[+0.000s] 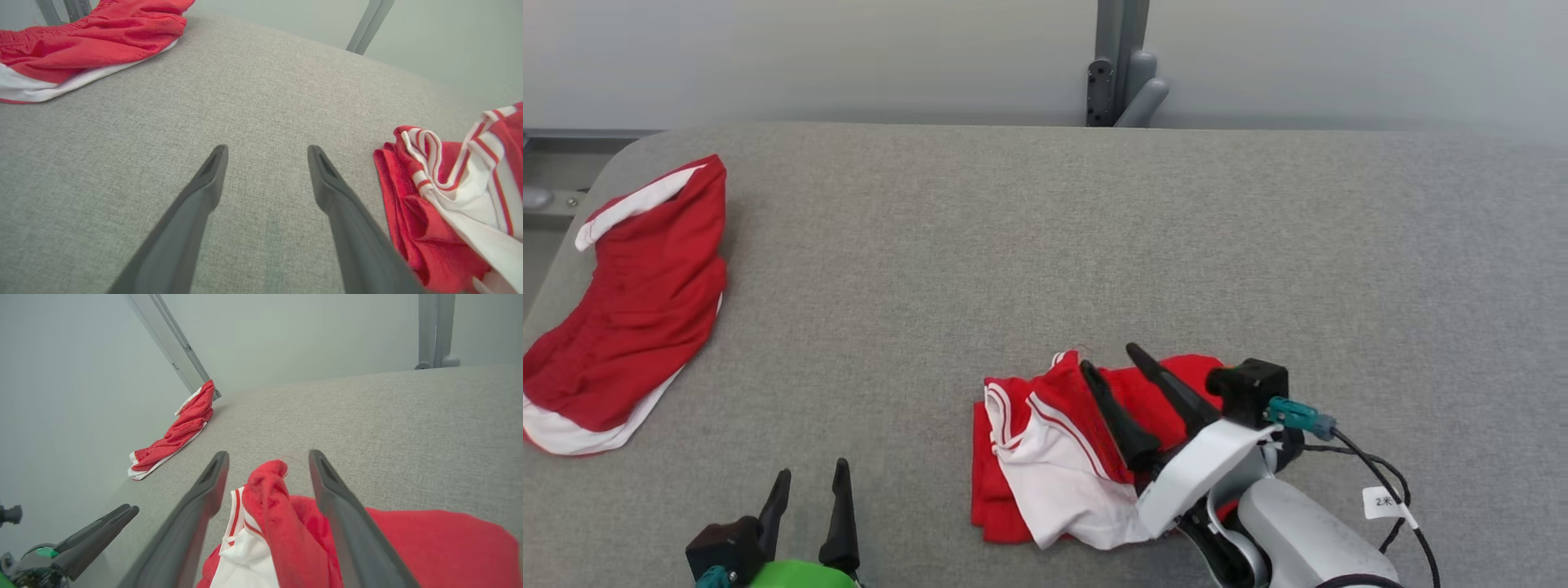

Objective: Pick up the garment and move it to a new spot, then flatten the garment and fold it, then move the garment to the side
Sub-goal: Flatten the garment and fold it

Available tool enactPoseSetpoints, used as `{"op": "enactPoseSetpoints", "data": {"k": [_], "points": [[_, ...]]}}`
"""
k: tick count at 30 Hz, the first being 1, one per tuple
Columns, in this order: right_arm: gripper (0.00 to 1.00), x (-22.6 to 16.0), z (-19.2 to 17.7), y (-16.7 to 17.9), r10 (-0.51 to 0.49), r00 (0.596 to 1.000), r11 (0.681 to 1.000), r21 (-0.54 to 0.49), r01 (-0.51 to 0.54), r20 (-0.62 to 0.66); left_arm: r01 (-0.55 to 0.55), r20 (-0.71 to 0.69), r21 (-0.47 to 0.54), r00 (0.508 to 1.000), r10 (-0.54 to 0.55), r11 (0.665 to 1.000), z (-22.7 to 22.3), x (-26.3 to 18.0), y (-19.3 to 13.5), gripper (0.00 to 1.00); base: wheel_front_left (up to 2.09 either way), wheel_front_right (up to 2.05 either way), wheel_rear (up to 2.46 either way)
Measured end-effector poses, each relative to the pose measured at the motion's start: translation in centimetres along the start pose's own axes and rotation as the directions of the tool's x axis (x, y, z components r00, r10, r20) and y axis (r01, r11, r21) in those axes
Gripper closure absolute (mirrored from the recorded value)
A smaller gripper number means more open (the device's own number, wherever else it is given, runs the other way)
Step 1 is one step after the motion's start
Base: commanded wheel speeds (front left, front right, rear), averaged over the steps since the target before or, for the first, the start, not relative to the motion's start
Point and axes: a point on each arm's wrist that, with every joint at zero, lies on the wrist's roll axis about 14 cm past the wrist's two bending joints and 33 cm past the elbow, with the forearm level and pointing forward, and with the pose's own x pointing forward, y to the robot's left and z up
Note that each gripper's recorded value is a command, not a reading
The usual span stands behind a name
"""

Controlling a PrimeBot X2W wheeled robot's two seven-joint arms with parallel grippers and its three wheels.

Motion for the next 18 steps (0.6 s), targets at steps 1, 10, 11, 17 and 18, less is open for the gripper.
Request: {"op": "enactPoseSetpoints", "data": {"k": [1, 10, 11, 17, 18], "points": [[0.0, -0.4, 0.7, -0.7, -0.023, 0.999, 1.0, -0.005, 0.023, 0.022, 0.009, 0.017, 0.018, 1.0, -0.009, 1.0, 0.6, 0.2, -0.3, 0.0, 0.0, 0.0, 0.0], [0.0, -5.1, 3.2, -6.6, -0.219, 0.969, 0.968, -0.102, 0.231, 0.111, 0.073, 0.058, 0.077, 0.995, -0.078, 0.994, 2.0, 1.0, -2.4, 0.0, 0.0, 0.0, 0.0], [0.0, -5.6, 3.2, -7.1, -0.236, 0.965, 0.961, -0.117, 0.249, 0.114, 0.077, 0.058, 0.078, 0.995, -0.082, 0.994, 2.0, 1.1, -2.6, 0.0, 0.0, 0.0, 0.0], [0.0, -8.0, 2.2, -8.9, -0.315, 0.944, 0.936, -0.133, 0.327, 0.101, 0.093, 0.055, 0.08, 0.994, -0.097, 0.993, 2.0, 1.4, -3.1, 0.0, 0.0, 0.0, 0.0], [0.0, -8.1, 2.1, -8.9, -0.319, 0.943, 0.935, -0.132, 0.33, 0.099, 0.093, 0.054, 0.079, 0.994, -0.097, 0.993, 1.9, 1.4, -3.1, 0.0, 0.0, 0.0, 0.0]]}}
